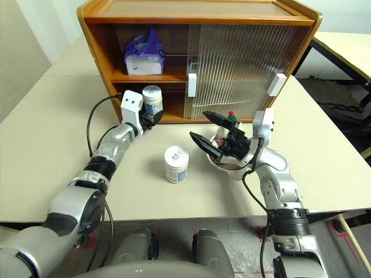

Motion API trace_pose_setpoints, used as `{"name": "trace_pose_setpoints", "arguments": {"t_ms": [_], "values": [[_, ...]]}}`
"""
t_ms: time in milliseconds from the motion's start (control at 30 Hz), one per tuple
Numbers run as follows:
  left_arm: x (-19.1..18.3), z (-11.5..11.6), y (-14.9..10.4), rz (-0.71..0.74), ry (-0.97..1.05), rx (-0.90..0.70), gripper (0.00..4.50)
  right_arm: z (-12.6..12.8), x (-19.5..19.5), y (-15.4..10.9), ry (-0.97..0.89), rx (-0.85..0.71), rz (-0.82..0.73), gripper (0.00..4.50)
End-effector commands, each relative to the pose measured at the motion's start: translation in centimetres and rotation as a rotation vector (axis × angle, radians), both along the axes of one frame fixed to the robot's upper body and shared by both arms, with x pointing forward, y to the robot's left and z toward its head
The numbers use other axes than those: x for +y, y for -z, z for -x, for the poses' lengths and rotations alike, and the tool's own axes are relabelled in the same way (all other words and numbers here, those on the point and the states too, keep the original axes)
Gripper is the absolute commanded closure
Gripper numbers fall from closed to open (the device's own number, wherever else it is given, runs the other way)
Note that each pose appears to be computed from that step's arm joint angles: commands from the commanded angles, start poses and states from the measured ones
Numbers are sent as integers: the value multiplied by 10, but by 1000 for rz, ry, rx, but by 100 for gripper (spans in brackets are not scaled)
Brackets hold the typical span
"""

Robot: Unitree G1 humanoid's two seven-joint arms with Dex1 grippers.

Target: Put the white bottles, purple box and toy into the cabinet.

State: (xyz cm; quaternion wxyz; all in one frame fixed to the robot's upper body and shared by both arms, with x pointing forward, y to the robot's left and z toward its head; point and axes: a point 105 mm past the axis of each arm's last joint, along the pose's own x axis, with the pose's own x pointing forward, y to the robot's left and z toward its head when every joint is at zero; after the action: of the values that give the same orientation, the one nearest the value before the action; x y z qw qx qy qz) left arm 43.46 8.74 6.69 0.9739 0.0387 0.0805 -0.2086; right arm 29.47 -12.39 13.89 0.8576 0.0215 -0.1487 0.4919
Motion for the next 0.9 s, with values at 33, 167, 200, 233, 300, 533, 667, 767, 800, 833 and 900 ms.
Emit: {"name": "trace_pose_setpoints", "arguments": {"t_ms": [33, 167, 200, 233, 300, 533, 667, 767, 800, 833, 900], "values": [[-2, -8, -14, -3, -20, -33, 144, 3, 0, -2, -2, -7, 3, 0], [0, -13, -15, -14, -58, -25, 144, 4, -1, -2, 0, -5, 3, 0], [1, -13, -14, -13, -69, -21, 144, 5, -1, -2, 0, -4, 3, 0], [3, -14, -14, -12, -83, -17, 144, 5, -1, -2, 0, -4, 1, 0], [5, -15, -14, -18, -97, -14, 144, 5, -1, -2, 0, -3, 0, 0], [4, -16, -10, -28, -115, 9, 144, 5, 0, -4, -1, -7, -4, 0], [0, -16, -10, -23, -109, 17, 144, 6, 0, -4, -1, -6, -4, 0], [-3, -16, -11, -16, -101, 16, 144, 7, -1, -4, 0, -5, -4, 0], [-3, -16, -11, -15, -101, 17, 144, 7, 0, -4, -1, -4, -4, 0], [-3, -16, -11, -15, -101, 17, 144, 7, 0, -4, -1, -4, -4, 0], [-3, -16, -11, -16, -102, 17, 144, 7, 0, -3, -4, -3, -3, 0]]}}
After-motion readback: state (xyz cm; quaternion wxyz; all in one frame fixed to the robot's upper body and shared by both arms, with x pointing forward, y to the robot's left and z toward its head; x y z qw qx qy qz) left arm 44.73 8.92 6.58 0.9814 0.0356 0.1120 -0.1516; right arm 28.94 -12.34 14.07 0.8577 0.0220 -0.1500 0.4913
